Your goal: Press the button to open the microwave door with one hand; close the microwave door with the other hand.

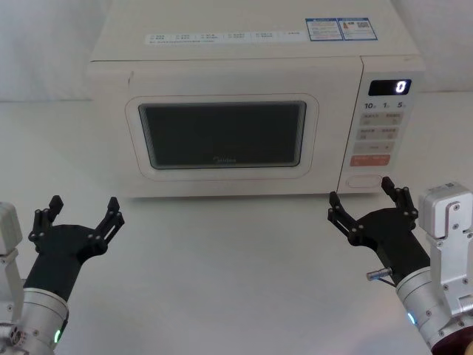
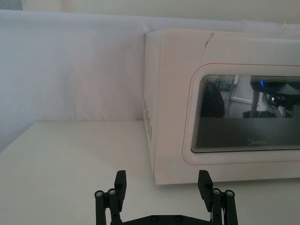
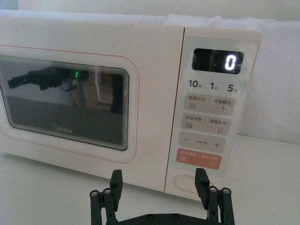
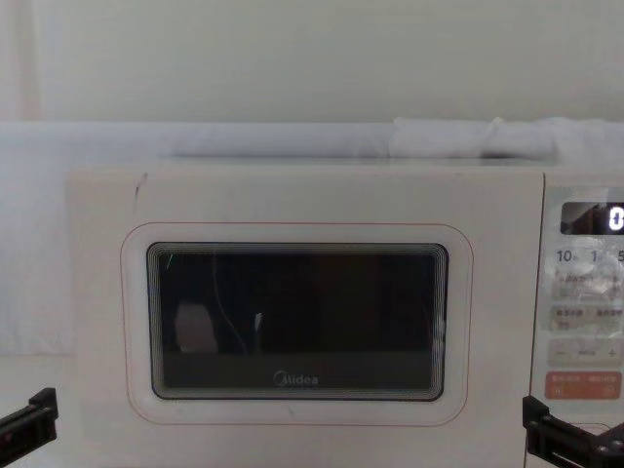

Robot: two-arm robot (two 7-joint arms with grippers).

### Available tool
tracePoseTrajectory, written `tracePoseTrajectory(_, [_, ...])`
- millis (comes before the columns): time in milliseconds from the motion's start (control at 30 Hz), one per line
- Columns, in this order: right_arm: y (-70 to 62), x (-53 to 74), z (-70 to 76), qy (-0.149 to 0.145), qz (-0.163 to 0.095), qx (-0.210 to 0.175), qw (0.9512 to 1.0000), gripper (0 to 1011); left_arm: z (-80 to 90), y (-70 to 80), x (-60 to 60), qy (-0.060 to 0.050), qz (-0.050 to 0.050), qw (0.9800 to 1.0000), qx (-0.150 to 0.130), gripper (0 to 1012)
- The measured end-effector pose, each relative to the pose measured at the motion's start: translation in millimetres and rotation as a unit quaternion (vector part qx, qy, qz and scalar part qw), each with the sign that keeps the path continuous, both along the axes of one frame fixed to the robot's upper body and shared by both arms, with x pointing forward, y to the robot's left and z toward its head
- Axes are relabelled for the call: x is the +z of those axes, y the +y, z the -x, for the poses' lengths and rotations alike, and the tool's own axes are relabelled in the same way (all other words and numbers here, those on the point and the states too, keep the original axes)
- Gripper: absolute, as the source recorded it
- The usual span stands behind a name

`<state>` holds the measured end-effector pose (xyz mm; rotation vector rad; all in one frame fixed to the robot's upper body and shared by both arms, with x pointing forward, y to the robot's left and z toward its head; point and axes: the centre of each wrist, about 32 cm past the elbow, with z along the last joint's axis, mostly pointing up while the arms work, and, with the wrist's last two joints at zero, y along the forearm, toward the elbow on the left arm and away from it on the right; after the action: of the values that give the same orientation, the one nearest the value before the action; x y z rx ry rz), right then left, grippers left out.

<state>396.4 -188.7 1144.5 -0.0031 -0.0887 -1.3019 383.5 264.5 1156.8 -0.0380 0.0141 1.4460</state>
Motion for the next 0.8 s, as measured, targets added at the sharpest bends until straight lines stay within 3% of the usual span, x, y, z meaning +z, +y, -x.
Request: tracePoseTrajectory(800, [0.0,0.0,0.0,0.0,0.0,0.0,1.0,1000,0.0,0.0,0.0,0.0,0.0,1.0,0.0,1001])
